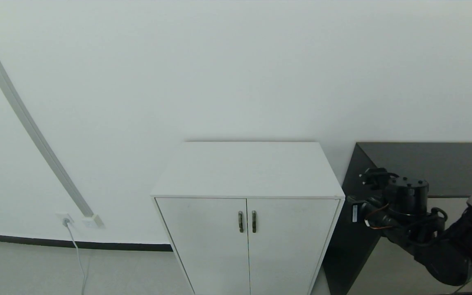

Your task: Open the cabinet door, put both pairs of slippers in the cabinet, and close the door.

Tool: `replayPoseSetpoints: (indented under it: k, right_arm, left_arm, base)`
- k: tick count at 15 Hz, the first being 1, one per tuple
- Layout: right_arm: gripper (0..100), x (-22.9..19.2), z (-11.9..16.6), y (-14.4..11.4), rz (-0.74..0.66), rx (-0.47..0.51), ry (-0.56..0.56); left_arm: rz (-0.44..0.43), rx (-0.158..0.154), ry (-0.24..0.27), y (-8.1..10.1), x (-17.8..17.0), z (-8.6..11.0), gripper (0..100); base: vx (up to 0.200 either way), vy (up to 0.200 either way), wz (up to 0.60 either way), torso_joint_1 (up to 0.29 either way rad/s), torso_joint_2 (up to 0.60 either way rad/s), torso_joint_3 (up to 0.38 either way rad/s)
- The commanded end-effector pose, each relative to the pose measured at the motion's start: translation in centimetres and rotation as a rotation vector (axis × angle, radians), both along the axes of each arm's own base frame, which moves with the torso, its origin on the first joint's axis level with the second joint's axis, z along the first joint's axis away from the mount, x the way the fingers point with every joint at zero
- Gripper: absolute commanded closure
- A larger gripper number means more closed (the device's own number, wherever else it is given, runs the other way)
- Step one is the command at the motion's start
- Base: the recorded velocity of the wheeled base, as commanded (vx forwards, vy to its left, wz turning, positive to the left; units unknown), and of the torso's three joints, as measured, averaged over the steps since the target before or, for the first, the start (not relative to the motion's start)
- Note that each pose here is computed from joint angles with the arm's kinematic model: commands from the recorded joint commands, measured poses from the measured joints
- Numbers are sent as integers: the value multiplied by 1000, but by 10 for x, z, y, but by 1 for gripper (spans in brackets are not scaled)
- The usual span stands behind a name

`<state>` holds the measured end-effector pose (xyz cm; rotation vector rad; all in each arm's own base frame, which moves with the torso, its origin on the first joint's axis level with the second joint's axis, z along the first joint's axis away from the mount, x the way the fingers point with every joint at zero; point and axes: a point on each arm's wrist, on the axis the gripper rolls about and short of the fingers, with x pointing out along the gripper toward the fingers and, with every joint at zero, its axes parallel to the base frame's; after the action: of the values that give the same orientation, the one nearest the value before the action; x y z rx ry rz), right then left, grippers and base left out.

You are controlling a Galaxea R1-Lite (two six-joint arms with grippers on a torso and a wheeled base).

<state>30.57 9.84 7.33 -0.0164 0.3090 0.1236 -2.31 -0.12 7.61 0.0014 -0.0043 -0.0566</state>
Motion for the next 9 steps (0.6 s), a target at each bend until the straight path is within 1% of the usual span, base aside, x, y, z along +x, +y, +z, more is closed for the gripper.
replayPoseSetpoints:
  k: [1, 6, 8, 9]
  right_arm:
    - [100, -15, 18, -28, -73, 6, -27]
    - [100, -51, 29, -78, -214, -33, -25]
    - [100, -67, 36, -93, -264, -51, -39]
    - [100, -67, 36, -93, -264, -51, -39]
  left_arm:
    - [0, -1, 1, 0, 0, 0, 100]
    - [0, -1, 1, 0, 0, 0, 100]
    - [0, -1, 1, 0, 0, 0, 100]
    - [0, -1, 1, 0, 0, 0, 100]
  base:
    - [0, 0, 0, 0, 0, 0]
    - [0, 0, 0, 0, 0, 0]
    - [0, 0, 0, 0, 0, 0]
    - [0, 0, 0, 0, 0, 0]
